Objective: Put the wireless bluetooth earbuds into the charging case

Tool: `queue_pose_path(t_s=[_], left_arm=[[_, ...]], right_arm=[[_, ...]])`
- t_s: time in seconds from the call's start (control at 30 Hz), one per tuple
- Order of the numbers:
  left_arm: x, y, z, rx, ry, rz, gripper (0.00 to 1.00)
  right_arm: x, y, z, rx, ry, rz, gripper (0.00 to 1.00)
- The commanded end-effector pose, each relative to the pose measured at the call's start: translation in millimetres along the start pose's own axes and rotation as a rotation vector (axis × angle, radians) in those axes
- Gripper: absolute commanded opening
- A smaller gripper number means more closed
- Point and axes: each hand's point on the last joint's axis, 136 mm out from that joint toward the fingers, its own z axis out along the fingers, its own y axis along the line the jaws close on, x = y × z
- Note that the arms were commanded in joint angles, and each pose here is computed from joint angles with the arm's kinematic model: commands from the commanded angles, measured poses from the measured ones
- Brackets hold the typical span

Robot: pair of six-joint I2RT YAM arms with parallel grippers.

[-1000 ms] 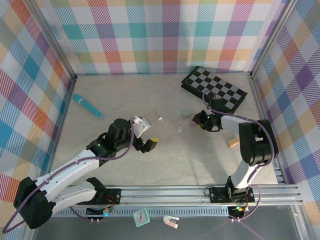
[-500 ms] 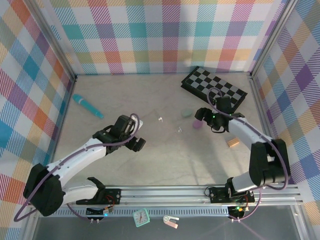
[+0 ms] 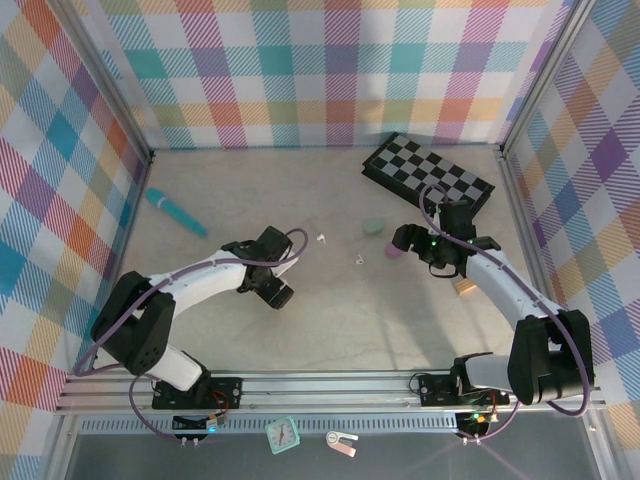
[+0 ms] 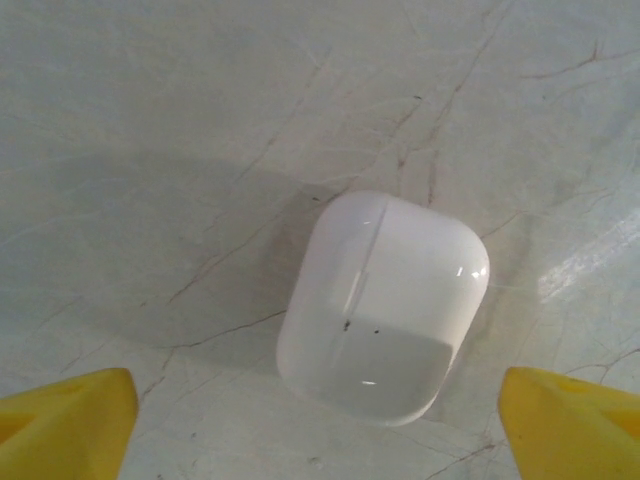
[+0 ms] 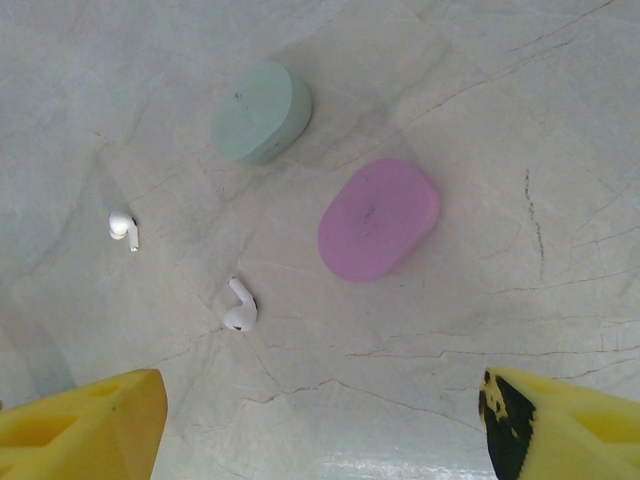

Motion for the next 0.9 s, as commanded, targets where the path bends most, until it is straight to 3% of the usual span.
queue_pose_path(t_s=[0.0, 0.1, 0.27, 0.43, 0.57, 0.7, 0.87], left_arm=[[4, -11, 6, 0.063, 0.052, 0.06, 0.87], [6, -17, 16, 0.097, 0.076, 0.073, 0.83], [7, -20, 25, 0.109, 0.098, 0.079, 0.62], [8, -20, 24, 0.107, 0.098, 0.081, 0.47], [2, -18, 17, 0.094, 0.065, 0.071, 0.46], [-19, -20, 0, 0.082, -0.051, 0.077, 0.46], [-58, -33, -39, 0.141, -0.349, 0.113, 0.45]], right_arm=[[6, -1, -3, -0.006, 0.021, -0.021, 0.81], [7, -1, -2, -0.005, 0.022, -0.019, 0.81], [8, -2, -3, -0.004, 0.022, -0.015, 0.81], [11, -3, -6, -0.003, 0.025, -0.014, 0.81], [13, 4, -10, -0.037, 0.031, -0.016, 0.81], [18, 21, -17, -0.128, 0.06, -0.039, 0.8], [35, 50, -29, -0.304, 0.141, -0.109, 0.79]])
